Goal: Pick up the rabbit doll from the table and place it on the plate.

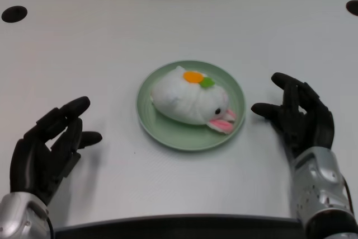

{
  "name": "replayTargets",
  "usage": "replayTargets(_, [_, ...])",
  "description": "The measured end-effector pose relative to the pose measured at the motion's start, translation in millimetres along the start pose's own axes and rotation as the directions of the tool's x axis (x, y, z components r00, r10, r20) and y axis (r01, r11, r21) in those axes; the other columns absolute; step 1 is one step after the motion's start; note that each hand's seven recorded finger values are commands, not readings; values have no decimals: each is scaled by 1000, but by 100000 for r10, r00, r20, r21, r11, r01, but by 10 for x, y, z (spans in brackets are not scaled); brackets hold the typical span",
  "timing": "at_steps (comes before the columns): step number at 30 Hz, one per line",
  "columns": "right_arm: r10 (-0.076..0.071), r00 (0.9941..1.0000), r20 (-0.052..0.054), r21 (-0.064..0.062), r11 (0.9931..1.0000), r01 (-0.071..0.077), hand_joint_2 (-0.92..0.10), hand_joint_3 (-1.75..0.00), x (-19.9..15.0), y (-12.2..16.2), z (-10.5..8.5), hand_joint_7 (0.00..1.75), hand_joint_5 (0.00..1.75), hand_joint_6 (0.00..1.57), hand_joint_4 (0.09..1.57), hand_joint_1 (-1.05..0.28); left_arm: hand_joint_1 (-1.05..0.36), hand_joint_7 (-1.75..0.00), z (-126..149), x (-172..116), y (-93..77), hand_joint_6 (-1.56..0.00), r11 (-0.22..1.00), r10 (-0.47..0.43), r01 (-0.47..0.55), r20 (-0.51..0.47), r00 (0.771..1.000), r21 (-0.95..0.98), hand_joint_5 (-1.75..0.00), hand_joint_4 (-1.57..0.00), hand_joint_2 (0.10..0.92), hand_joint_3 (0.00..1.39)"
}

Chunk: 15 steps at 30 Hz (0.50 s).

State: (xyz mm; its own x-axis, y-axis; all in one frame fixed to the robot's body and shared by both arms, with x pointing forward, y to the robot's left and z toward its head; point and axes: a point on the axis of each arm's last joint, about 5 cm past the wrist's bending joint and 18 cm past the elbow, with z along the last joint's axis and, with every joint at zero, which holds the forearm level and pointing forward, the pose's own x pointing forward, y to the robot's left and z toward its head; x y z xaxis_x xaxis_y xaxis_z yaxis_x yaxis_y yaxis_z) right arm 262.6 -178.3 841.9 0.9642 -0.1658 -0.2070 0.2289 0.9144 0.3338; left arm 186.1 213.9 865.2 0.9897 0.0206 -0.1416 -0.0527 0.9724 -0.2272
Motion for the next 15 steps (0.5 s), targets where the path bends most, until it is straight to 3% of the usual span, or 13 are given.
replayTargets(3, [265,99999,246,-111,100000,-264,-921,-398,2,-14,9,786,1121,658,720,-397,-492,-399,-45,-28,4,-765,99985,1408,-1424,-1717,99975,-935,-1545,-453,921,501])
replayTargets(5, [128,99999,316,41,100000,-128,-921,-400,3,-18,11,785,1118,652,713,-397,-489,-557,-60,-32,4,-676,99972,2172,-2192,-2221,99952,-912,-1571,-447,921,511])
replayTargets(9, [93,100000,281,-319,99999,-93,-921,-441,5,-27,17,795,1125,626,691,-399,-479,-692,-92,-37,9,-600,99956,2669,-2689,-1606,99951,-1262,-1587,-426,921,516])
replayTargets(15, [-583,99998,4,-1127,99992,583,-921,-432,7,-37,19,840,1152,636,712,-407,-479,-731,-128,-49,36,-583,99893,3591,-3627,-1308,99927,-2879,-1569,-424,921,495])
